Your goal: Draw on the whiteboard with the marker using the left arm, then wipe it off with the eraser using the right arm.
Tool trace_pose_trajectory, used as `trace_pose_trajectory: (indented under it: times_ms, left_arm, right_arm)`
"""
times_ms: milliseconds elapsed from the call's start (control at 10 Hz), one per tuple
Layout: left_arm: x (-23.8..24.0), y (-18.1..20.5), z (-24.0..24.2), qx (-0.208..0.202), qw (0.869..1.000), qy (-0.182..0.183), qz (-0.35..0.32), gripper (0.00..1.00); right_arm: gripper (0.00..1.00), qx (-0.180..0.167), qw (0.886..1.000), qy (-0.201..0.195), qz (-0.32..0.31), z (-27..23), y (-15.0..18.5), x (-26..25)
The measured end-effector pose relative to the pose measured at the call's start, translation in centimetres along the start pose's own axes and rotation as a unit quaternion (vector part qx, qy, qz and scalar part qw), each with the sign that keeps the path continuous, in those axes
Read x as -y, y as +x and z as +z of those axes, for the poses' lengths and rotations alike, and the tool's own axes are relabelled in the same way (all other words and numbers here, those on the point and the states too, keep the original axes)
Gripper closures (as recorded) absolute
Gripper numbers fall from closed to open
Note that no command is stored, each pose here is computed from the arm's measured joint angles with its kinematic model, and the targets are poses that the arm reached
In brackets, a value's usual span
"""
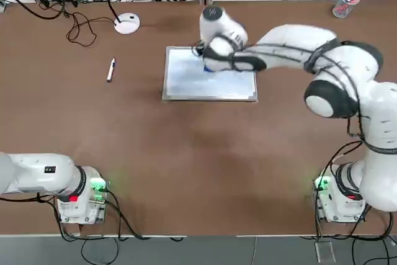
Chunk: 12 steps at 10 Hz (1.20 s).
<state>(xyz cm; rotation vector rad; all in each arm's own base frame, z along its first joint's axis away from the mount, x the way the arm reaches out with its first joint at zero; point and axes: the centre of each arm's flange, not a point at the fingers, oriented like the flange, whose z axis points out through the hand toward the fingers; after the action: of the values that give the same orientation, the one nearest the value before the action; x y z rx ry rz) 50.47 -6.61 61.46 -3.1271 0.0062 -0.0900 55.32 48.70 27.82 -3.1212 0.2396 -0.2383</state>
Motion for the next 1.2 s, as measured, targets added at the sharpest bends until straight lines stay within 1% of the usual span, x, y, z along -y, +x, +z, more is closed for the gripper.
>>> trace_pose_trajectory:
  times_ms: [200, 400, 800, 1000, 1200]
  left_arm:
    - [0.0, 0.0, 0.0, 0.000, 1.000, 0.000, 0.000, 0.00]
    - [0.0, 0.0, 0.0, 0.000, 1.000, 0.000, 0.000, 0.00]
    - [-0.1, 0.0, 0.0, 0.000, 1.000, 0.000, 0.001, 0.00]
    - [-0.1, 0.0, 0.0, 0.000, 1.000, 0.000, 0.001, 0.00]
    - [-0.1, 0.0, 0.0, 0.000, 1.000, 0.000, 0.001, 0.00]
  right_arm:
    - [0.44, 0.019, 0.999, -0.003, -0.036, -4.8, 3.6, -4.5]
    - [0.44, 0.033, 0.996, -0.014, -0.079, -7.3, 6.1, -10.9]
    - [0.44, 0.076, 0.984, -0.032, -0.159, -6.2, 8.7, -25.4]
    - [0.44, 0.083, 0.977, -0.031, -0.194, -5.6, 10.1, -32.0]
    - [0.44, 0.076, 0.971, -0.027, -0.227, -4.9, 11.5, -38.3]
